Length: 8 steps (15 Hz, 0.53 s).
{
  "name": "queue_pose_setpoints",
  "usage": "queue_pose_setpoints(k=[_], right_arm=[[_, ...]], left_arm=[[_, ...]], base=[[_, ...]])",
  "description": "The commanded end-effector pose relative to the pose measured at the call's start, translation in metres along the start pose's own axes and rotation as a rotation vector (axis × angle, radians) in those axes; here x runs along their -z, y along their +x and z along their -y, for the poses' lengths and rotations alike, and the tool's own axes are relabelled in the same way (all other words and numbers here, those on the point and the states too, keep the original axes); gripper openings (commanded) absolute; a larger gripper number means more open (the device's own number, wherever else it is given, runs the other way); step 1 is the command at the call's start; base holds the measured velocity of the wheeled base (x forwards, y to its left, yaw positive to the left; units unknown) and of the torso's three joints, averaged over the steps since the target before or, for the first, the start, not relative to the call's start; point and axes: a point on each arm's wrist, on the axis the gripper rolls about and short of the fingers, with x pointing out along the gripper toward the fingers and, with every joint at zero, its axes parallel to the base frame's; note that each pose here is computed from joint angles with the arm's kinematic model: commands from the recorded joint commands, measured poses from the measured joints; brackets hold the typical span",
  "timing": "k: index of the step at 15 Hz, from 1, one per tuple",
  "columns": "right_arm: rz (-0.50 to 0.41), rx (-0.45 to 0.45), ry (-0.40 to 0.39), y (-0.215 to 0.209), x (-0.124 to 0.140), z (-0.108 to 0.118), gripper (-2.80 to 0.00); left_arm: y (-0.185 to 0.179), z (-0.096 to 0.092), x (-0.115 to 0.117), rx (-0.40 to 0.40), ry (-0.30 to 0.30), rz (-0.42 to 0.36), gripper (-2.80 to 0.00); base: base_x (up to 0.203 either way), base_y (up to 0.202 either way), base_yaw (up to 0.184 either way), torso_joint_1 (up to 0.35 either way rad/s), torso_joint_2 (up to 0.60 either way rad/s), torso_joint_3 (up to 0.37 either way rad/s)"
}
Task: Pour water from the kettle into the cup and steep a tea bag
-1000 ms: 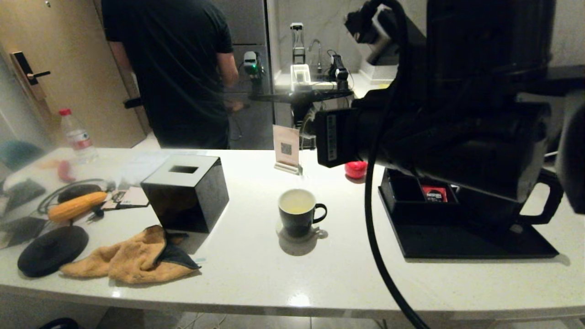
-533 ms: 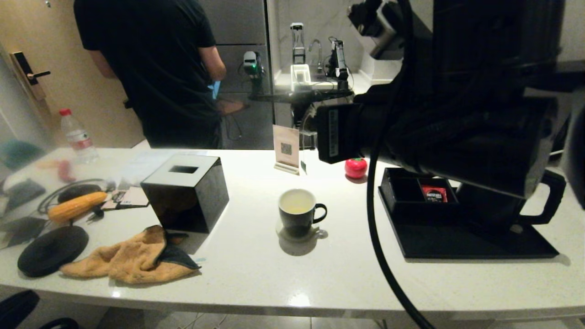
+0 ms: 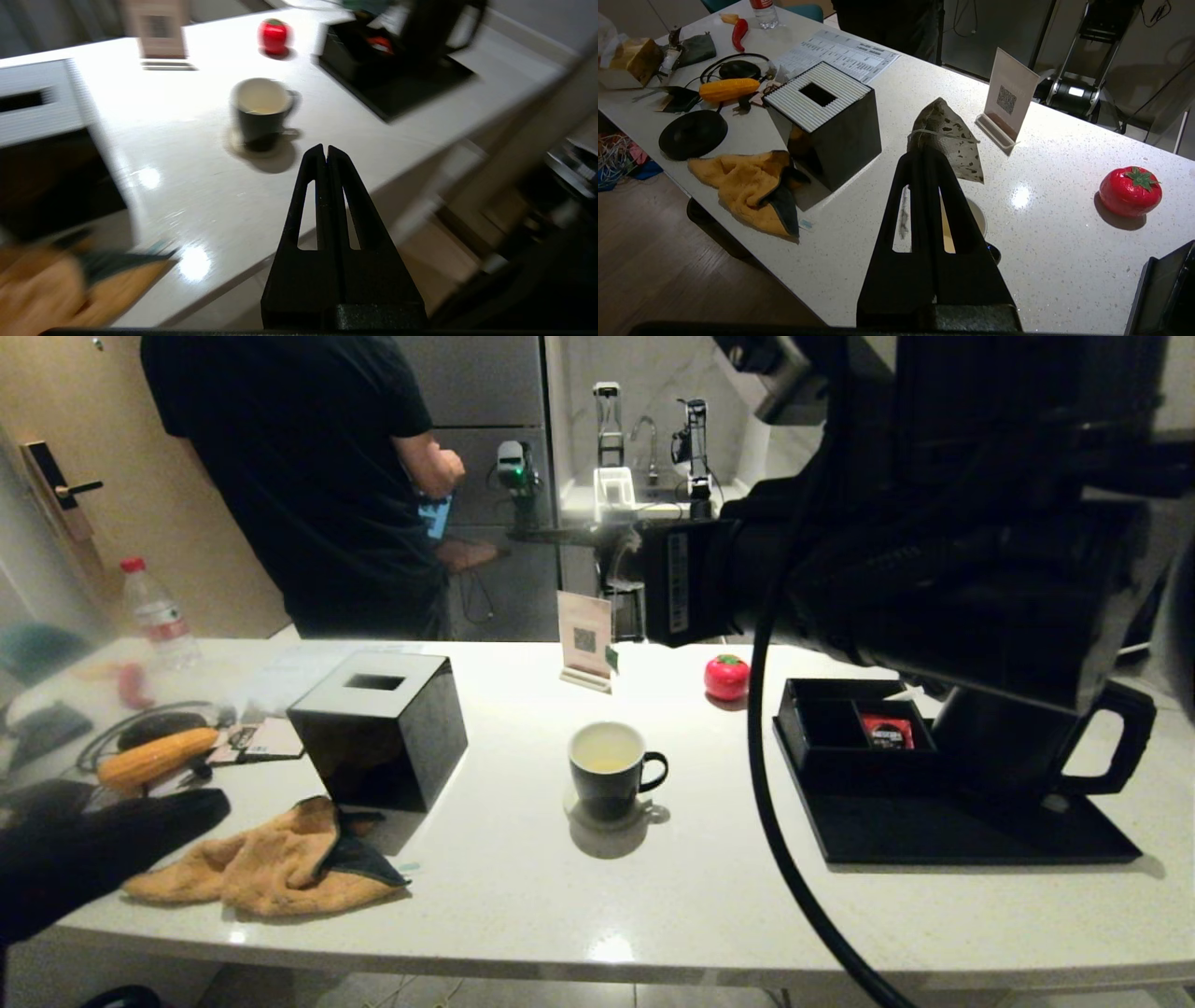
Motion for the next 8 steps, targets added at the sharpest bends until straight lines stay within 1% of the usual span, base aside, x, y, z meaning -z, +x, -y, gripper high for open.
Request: queue_pose_setpoints(k=[1,3,6,7,8], right_arm=[[0.008,0.001,0.003,0.003,-0.002,-0.001,-2.80],[0.015,0.000,0.005,0.003,-0.004,-0.001,-2.80],[0.014,-0.001,0.005,0.000,-0.004,0.000,-2.80],[0.015,-0.001,0.005,-0.001,-0.005,0.000,-2.80],[0.017,-0.001,0.006,-0.002,-0.005,0.000,-2.80]], left_arm=[[0.039,-0.005,-0.010,0.075,-0.019,-0.099,-2.80],[0.060,-0.007,-0.017,0.108,-0.017,-0.125,-2.80],[0.095,-0.012,-0.021,0.138,-0.003,-0.095,-2.80],[0.104,-0.012,-0.022,0.150,0.002,-0.090,0.00],[0.110,-0.012,-0.024,0.163,0.007,-0.084,0.00]], base=[[0.000,0.000,0.000,0.000,0.00,0.000],[0.000,0.000,0.000,0.000,0.00,0.000],[0.000,0.000,0.000,0.000,0.00,0.000],[0.000,0.000,0.000,0.000,0.00,0.000],[0.000,0.000,0.000,0.000,0.00,0.000]])
